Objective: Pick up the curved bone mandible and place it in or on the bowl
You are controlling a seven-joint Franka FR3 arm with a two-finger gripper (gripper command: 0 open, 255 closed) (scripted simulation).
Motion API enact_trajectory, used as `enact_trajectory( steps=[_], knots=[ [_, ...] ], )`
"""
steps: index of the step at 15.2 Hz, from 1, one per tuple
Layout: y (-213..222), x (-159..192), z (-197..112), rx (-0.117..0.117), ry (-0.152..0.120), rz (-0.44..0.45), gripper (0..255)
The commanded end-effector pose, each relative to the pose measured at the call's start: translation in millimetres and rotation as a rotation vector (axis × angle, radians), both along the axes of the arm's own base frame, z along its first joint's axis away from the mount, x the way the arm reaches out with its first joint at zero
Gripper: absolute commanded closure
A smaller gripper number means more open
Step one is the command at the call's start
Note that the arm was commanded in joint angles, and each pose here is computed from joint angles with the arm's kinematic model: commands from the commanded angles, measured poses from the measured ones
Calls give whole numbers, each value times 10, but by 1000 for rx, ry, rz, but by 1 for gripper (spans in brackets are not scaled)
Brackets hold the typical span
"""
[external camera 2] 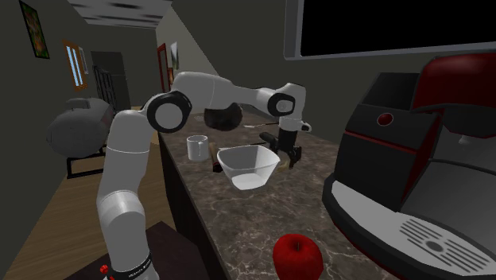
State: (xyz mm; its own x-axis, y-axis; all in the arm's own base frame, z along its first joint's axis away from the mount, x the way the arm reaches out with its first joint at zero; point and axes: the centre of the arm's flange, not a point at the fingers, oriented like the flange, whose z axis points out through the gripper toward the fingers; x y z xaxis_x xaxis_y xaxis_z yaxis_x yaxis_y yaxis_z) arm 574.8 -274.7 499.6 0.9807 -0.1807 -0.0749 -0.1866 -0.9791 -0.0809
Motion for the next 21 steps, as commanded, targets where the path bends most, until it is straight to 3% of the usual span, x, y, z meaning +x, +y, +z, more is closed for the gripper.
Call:
enact_trajectory(
  steps=[1,10,11,21],
  knots=[
    [12,1,-95,4,1,0,0],
    [20,-4,-177,4,1,0,0],
    [20,-4,-177,4,1,0,255],
    [20,-4,-125,4,1,0,255]
  ],
)
